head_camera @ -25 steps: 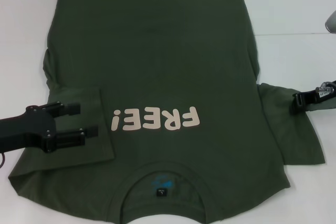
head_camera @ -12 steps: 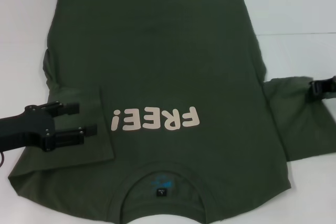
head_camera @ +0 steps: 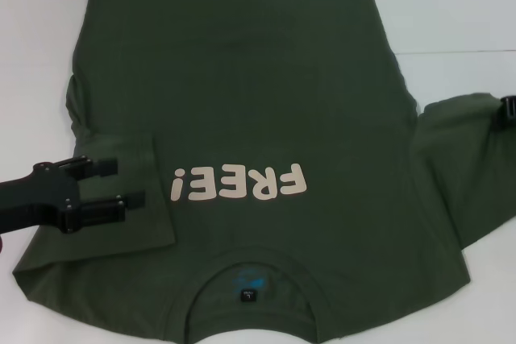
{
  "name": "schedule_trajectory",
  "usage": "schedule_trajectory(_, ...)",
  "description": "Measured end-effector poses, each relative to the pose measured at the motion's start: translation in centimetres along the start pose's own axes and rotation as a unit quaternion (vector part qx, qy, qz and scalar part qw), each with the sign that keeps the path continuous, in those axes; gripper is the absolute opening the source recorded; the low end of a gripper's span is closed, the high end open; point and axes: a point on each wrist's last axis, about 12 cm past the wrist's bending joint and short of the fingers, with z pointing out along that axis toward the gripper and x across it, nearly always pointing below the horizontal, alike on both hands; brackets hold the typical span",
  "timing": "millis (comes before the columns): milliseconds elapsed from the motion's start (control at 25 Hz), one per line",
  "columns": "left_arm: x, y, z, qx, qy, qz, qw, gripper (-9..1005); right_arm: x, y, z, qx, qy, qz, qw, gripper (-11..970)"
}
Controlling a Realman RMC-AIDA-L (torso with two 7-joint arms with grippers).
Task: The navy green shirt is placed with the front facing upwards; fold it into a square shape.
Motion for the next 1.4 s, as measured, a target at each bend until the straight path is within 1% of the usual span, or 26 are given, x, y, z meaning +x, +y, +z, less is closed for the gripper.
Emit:
schedule_trajectory(160,0.0,0.1,-0.1,-0.002,0.000,0.000,1.000,861,-1.0,1.6,-0.2,-0.015,0.002,-0.019,1.000,22)
schedule_trajectory(200,0.0,0.1,-0.1,-0.003,0.001,0.001,1.000,861,-1.4,2.8,-0.2,-0.028,0.009,-0.034,0.999,22)
schedule_trajectory(240,0.0,0.1,-0.1,-0.005,0.001,0.000,1.000,861,-1.7,3.4,-0.1,-0.034,0.012,-0.041,0.998,22)
schedule_trajectory(280,0.0,0.1,-0.1,-0.005,0.001,0.000,1.000,861,-1.7,3.4,-0.1,-0.034,0.012,-0.041,0.998,21)
schedule_trajectory(320,0.0,0.2,-0.1,-0.008,0.001,0.000,1.000,861,-1.9,4.0,-0.1,-0.039,0.016,-0.049,0.998,21)
schedule_trajectory(400,0.0,0.2,-0.1,-0.008,0.001,0.000,1.000,861,-2.4,5.3,-0.1,-0.046,0.021,-0.067,0.996,21)
schedule_trajectory(440,0.0,0.2,-0.1,-0.008,0.001,0.000,1.000,861,-2.8,6.5,0.0,-0.049,0.027,-0.084,0.995,20)
schedule_trajectory(480,0.0,0.2,-0.1,-0.008,0.001,0.000,1.000,861,-2.8,6.5,0.0,-0.049,0.027,-0.084,0.995,20)
schedule_trajectory(680,0.1,0.2,-0.2,-0.011,-0.002,-0.003,1.000,862,-3.3,10.0,0.6,-0.054,0.047,-0.129,0.989,19)
schedule_trajectory(920,0.1,0.2,-0.2,-0.010,-0.004,-0.005,1.000,862,-3.6,13.0,1.2,-0.052,0.059,-0.164,0.983,20)
schedule_trajectory(1080,0.1,0.2,-0.2,-0.010,-0.004,-0.008,1.000,862,-3.7,14.1,1.8,-0.048,0.063,-0.177,0.981,19)
schedule_trajectory(1280,0.3,0.1,-0.4,-0.011,-0.003,-0.011,1.000,861,-3.5,14.5,2.2,-0.044,0.069,-0.185,0.979,19)
schedule_trajectory(1400,0.5,0.1,-0.4,-0.012,-0.003,-0.013,1.000,861,-3.5,14.5,2.2,-0.046,0.070,-0.185,0.979,57)
